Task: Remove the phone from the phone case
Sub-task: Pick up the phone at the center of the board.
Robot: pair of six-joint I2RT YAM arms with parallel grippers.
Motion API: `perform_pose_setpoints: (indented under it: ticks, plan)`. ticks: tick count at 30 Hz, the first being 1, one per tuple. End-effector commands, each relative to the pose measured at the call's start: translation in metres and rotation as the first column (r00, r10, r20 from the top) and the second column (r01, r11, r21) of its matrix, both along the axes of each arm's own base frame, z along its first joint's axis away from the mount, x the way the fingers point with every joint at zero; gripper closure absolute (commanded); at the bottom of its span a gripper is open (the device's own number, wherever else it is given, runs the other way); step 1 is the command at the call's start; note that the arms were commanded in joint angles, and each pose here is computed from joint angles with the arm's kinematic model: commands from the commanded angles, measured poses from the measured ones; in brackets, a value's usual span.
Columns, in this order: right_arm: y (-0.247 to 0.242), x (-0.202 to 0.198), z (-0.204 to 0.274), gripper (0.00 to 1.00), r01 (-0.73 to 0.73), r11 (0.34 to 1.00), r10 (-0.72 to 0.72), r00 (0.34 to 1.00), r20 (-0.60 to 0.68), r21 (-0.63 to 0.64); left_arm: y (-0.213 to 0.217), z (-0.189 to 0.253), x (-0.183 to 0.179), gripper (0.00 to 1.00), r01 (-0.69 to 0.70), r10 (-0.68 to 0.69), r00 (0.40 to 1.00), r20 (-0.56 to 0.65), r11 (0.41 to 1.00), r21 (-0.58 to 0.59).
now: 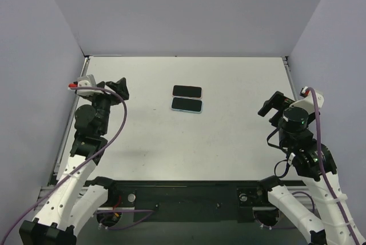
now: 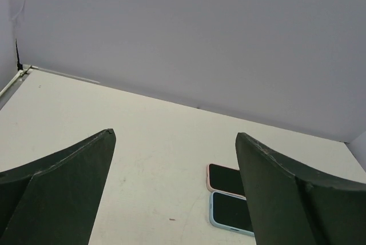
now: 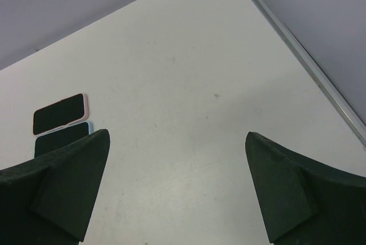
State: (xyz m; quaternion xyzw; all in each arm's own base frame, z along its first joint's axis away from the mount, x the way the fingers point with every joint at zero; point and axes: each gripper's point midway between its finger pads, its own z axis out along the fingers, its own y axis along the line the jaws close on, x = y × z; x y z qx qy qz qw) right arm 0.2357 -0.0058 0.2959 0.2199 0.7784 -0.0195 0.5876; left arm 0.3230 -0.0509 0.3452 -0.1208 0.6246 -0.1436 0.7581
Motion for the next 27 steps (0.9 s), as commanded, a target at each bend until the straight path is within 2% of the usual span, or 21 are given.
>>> perform_pose_setpoints:
  ticks: [1,4,8,10,11,12,13,14,15,16,19,21,24,27]
  plan:
    - [-0.002,0.0,-0.004,0.0,0.024,1.0,-0.024,1.0,-0.003,0.014,-0.009,0.012,0.015,0.03,0.025,-0.026,1.0,-0.017,0.999,-0.021]
    - [0.001,0.001,-0.007,0.0,0.013,1.0,-0.013,1.0,-0.019,0.025,-0.02,-0.031,0.043,0.03,0.052,-0.056,0.978,-0.203,0.998,-0.023]
    - [0.011,0.005,-0.017,0.0,-0.025,0.999,0.027,0.998,-0.051,0.04,-0.043,-0.066,0.072,0.03,0.169,-0.193,0.908,-0.371,0.981,-0.095]
    - [0.015,0.006,-0.021,0.0,-0.045,0.998,0.048,0.997,-0.064,0.046,-0.066,-0.081,0.083,0.03,0.279,-0.329,0.843,-0.426,0.944,-0.176]
    - [0.017,0.007,-0.023,0.0,-0.055,0.997,0.058,0.996,-0.071,0.051,-0.068,-0.104,0.088,0.04,0.277,-0.353,0.795,-0.492,0.935,-0.223]
    - [0.018,0.007,-0.024,0.0,-0.058,0.997,0.062,0.995,-0.074,0.053,-0.082,-0.11,0.089,0.07,0.342,-0.435,0.747,-0.502,0.9,-0.27]
    - [0.02,0.008,-0.024,0.0,-0.066,0.996,0.07,0.995,-0.076,0.058,-0.088,-0.129,0.095,0.11,0.341,-0.465,0.705,-0.536,0.884,-0.319]
    - [0.021,0.008,-0.025,0.0,-0.071,0.996,0.076,0.994,-0.078,0.06,-0.1,-0.13,0.094,0.12,0.396,-0.532,0.667,-0.522,0.846,-0.357]
    - [0.024,0.008,-0.026,0.0,-0.084,0.994,0.09,0.993,-0.079,0.067,-0.107,-0.144,0.1,0.14,0.392,-0.562,0.637,-0.528,0.826,-0.406]
    - [0.026,0.009,-0.024,0.0,-0.096,0.993,0.101,0.993,-0.067,0.073,-0.119,-0.144,0.099,0.14,0.425,-0.626,0.6,-0.499,0.777,-0.464]
    - [0.033,0.01,-0.029,0.0,-0.126,0.988,0.132,0.99,-0.058,0.09,-0.146,-0.172,0.102,0.14,0.452,-0.715,0.511,-0.478,0.696,-0.558]
    - [0.035,0.013,-0.03,0.0,-0.13,0.986,0.136,0.989,-0.052,0.103,-0.161,-0.191,0.103,0.23,0.443,-0.75,0.458,-0.478,0.658,-0.608]
    - [0.04,0.015,-0.032,0.0,-0.142,0.983,0.149,0.987,-0.056,0.119,-0.17,-0.219,0.103,0.3,0.376,-0.777,0.406,-0.48,0.621,-0.688]
    - [0.045,0.017,-0.033,0.0,-0.155,0.977,0.164,0.985,-0.055,0.143,-0.18,-0.237,0.107,0.31,0.373,-0.799,0.4,-0.448,0.589,-0.717]
